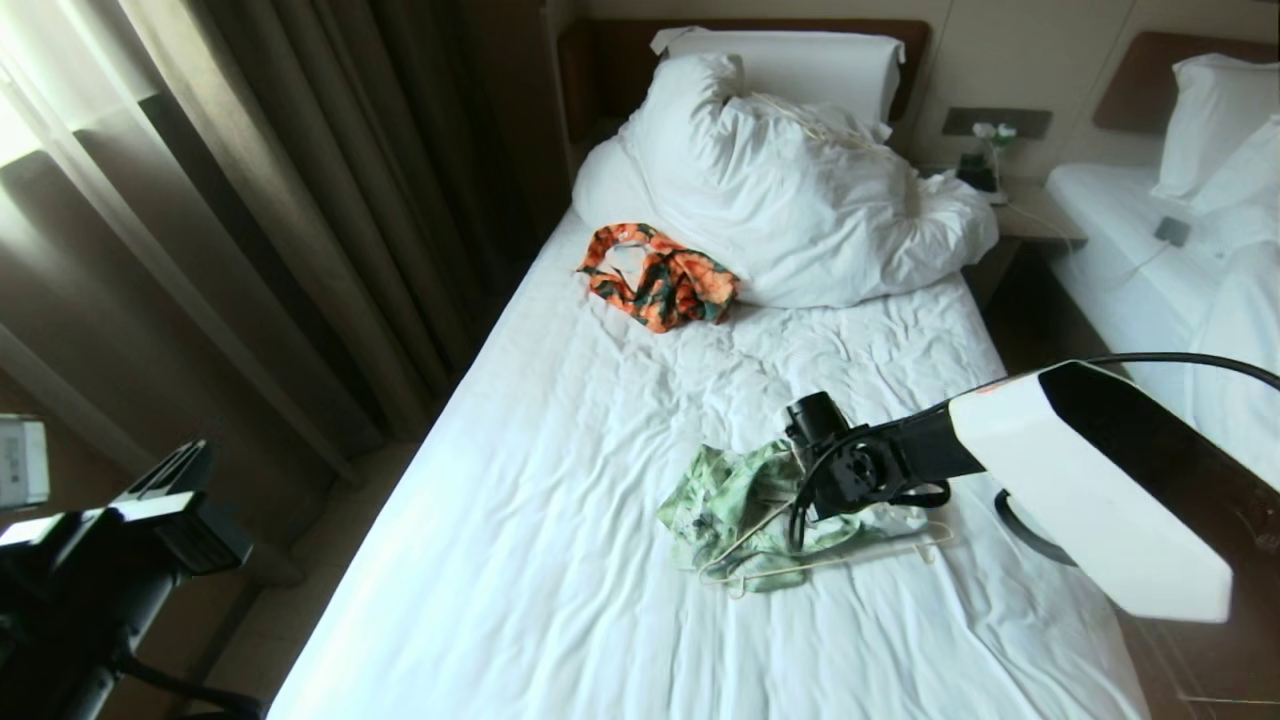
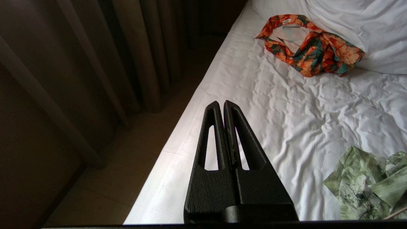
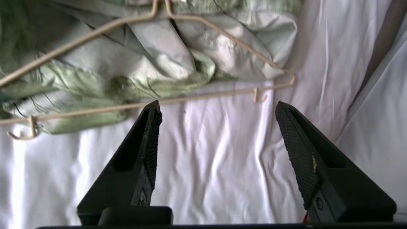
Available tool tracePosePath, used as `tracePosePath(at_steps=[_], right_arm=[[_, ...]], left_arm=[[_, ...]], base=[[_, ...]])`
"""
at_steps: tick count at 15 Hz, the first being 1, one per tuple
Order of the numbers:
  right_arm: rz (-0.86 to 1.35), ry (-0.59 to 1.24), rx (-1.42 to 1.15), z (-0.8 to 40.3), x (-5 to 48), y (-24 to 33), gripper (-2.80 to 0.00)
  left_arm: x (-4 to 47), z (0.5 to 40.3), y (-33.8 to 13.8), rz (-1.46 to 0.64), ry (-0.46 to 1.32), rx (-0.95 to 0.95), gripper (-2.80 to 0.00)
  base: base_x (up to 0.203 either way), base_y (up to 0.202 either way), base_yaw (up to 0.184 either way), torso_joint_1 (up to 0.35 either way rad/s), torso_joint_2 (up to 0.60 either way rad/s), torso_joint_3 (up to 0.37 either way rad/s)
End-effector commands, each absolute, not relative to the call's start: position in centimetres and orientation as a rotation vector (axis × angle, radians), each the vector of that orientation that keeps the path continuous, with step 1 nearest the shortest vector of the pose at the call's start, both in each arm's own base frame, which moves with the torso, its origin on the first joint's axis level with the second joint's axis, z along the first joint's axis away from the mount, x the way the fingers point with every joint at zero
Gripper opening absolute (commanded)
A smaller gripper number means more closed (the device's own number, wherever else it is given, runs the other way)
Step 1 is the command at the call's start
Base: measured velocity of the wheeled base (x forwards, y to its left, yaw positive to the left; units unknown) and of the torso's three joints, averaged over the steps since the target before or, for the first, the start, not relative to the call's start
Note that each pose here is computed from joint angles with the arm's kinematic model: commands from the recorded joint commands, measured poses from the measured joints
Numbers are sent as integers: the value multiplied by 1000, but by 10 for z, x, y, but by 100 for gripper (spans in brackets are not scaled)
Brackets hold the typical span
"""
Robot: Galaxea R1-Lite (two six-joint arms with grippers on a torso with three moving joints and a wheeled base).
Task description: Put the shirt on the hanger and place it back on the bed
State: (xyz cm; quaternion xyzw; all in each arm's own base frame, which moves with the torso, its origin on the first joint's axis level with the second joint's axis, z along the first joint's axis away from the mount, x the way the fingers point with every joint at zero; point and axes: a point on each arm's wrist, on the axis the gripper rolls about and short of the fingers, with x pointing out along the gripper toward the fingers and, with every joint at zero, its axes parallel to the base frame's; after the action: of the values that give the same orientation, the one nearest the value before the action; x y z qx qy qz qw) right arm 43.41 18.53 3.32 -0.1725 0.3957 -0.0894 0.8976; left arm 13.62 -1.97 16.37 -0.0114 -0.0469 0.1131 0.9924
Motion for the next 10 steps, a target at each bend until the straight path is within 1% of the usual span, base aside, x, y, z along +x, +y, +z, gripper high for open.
tracePosePath(at_steps=[1, 5, 8, 10], right_arm=[[-201, 818, -336, 68, 401, 172, -280], [-204, 729, -256, 130, 349, 152, -280], [-184, 633, -200, 181, 294, 132, -280], [-173, 561, -157, 210, 257, 116, -280]], left_arm=[[114, 181, -15, 223, -172, -49, -280], [89, 208, -12, 141, -222, -62, -280], [66, 211, -9, 89, -208, -57, -280], [65, 209, -6, 138, -160, -57, -280]], base=[[0, 0, 0, 0, 0, 0], [0, 0, 0, 0, 0, 0], [0, 0, 0, 0, 0, 0], [0, 0, 0, 0, 0, 0]])
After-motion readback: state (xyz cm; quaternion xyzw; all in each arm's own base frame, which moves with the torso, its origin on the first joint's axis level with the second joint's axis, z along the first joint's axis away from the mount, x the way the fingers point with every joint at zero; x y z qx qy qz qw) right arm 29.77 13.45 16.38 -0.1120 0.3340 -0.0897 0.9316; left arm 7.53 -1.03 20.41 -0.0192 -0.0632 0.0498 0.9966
